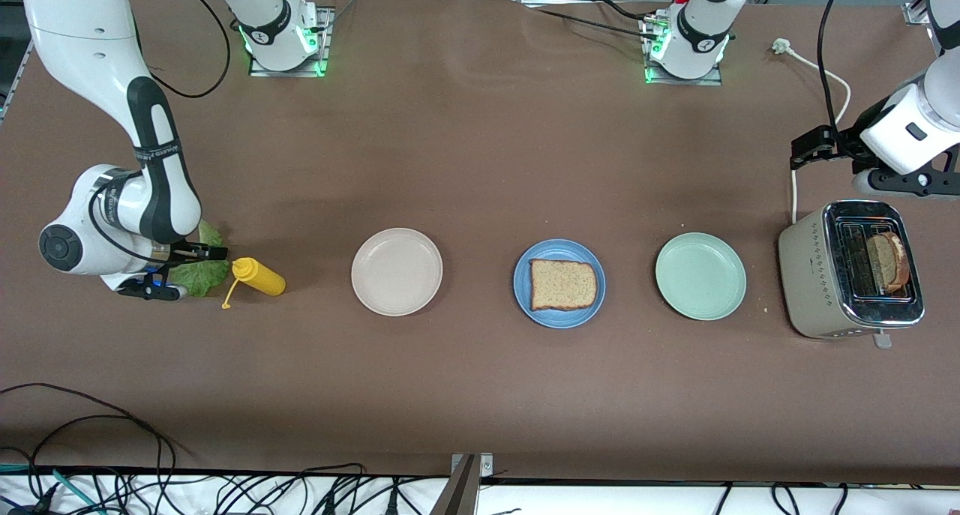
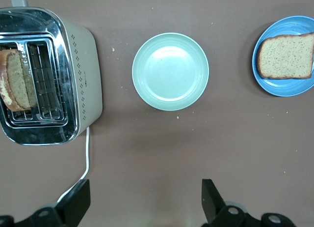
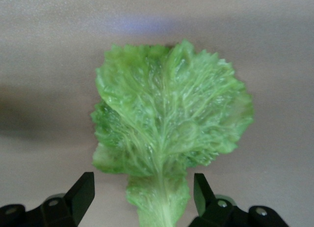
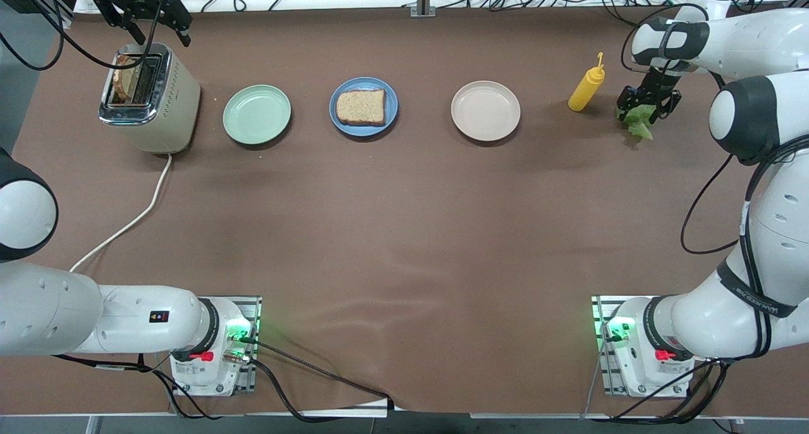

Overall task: Make sandwich in blue plate with both arms
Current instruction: 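Lift the lettuce leaf up with the right gripper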

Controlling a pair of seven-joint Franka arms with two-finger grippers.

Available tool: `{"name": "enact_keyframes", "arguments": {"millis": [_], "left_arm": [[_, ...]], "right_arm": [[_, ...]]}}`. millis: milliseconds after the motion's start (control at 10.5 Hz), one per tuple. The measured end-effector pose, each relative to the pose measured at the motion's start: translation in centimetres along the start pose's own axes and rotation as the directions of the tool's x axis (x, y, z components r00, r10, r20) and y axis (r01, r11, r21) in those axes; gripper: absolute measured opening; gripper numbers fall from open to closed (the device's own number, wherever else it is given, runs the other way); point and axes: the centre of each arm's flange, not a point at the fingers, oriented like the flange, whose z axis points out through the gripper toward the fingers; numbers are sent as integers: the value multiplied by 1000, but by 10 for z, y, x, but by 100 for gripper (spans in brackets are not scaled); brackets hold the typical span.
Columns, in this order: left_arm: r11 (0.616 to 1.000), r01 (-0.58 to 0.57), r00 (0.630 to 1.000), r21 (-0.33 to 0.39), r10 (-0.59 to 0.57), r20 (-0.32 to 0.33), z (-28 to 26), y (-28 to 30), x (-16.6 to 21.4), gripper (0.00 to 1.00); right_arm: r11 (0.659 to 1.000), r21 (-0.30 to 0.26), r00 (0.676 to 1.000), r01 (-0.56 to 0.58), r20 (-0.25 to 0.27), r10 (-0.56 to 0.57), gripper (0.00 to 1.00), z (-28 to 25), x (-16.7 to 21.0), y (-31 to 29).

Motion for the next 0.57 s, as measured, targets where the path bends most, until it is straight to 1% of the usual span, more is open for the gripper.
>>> {"name": "enact_keyframes", "arguments": {"millis": [95,286,382,572], "left_arm": [[1000,1,1000,0,-1,-1,-1,0,0,100],[1000,4,1000,0,-4,-4,-2,-2,0,100],[1000,13,1000,0,-13,-14,-7,-7,0,100],[999,38,998,-2,-38,-48,-24,-20,-1,100]], "right_arm": [[1000,20,1000,2,1,-2,90,5,1,1],[1000,29,1000,11,2,-11,82,9,1,2],[999,30,1000,19,1,-19,74,9,1,2],[999,31,999,45,-5,-45,42,8,2,5]]}}
